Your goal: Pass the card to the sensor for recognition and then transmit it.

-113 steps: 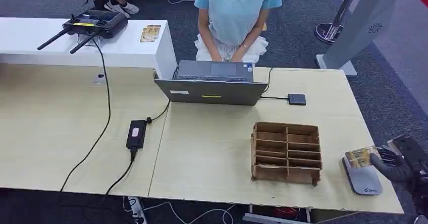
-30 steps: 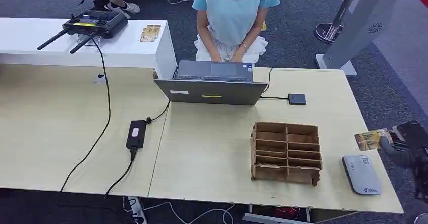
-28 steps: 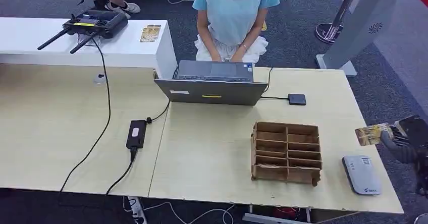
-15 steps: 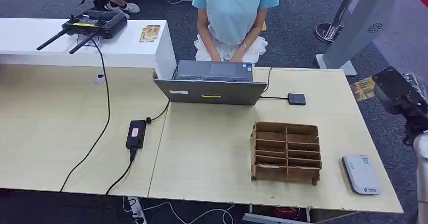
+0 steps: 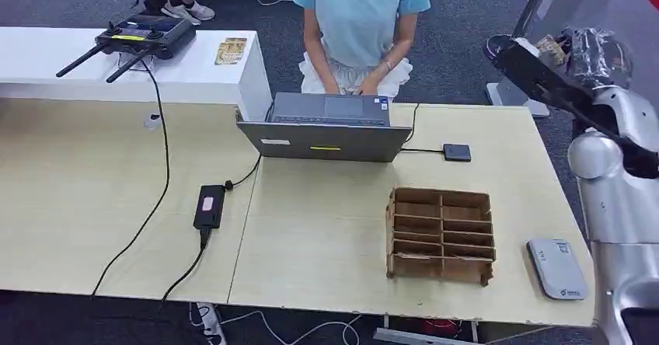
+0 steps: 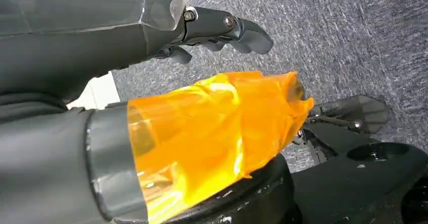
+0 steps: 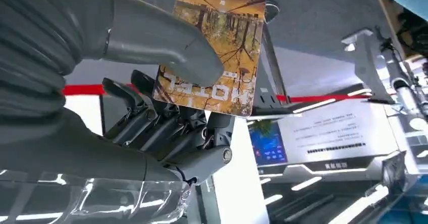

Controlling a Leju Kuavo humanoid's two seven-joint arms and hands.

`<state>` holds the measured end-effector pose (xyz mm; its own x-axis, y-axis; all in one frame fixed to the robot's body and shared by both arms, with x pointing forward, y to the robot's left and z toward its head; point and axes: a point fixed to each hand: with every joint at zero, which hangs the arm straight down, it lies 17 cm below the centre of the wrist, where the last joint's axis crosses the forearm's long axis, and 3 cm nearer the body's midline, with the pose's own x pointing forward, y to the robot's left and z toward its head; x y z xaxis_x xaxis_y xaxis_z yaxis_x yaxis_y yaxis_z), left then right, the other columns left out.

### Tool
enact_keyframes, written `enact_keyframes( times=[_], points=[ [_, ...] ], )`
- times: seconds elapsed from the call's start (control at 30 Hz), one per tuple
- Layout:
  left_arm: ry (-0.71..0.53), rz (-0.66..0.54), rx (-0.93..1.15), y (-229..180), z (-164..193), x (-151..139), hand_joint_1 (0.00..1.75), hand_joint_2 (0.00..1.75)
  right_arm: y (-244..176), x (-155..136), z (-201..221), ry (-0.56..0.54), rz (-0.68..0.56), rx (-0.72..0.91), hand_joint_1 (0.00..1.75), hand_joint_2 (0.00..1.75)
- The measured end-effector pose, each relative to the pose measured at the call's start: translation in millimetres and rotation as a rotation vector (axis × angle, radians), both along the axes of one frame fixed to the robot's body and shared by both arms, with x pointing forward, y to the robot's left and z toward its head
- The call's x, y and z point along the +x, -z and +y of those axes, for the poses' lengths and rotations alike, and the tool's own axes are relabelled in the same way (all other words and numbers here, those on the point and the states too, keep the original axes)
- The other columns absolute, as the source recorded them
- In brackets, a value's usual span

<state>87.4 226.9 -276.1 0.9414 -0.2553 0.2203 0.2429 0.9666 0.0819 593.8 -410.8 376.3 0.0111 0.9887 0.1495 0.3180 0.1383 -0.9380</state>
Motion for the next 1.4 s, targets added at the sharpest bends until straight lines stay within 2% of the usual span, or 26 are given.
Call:
enact_keyframes(
  times=[0.17,0.43,0.77,1.2,1.23,1.27,1.3,1.4],
  points=[
    [0.013,0.001,-0.003,-0.1,-1.0,-0.3,0.00,0.00,-4.0,10.7,37.3,-0.083,-0.001,-0.049,1.75,1.75],
    [0.033,0.005,-0.010,-0.1,-3.1,-1.5,0.00,0.00,13.8,18.1,88.7,-0.209,0.034,-0.085,1.75,1.75],
    [0.050,0.007,-0.011,-0.1,-3.9,-2.4,0.00,0.00,35.2,26.1,127.8,-0.251,0.073,-0.136,1.75,1.75],
    [0.060,0.008,-0.010,0.0,-4.0,-2.9,0.00,0.00,47.9,27.5,143.2,-0.246,0.060,-0.176,1.75,1.75],
    [0.061,0.008,-0.009,0.0,-4.0,-2.9,0.00,0.00,49.7,27.2,143.0,-0.245,0.062,-0.176,1.33,1.75],
    [0.062,0.008,-0.009,0.0,-3.9,-3.1,0.00,0.00,51.9,26.8,142.9,-0.245,0.065,-0.178,0.30,1.75],
    [0.063,0.008,-0.009,0.0,-3.9,-3.2,0.00,0.00,53.6,26.6,142.7,-0.244,0.067,-0.179,0.00,1.75],
    [0.066,0.008,-0.008,0.1,-3.9,-3.3,0.00,0.00,56.8,25.8,142.6,-0.244,0.069,-0.179,0.00,1.75]
  ],
)
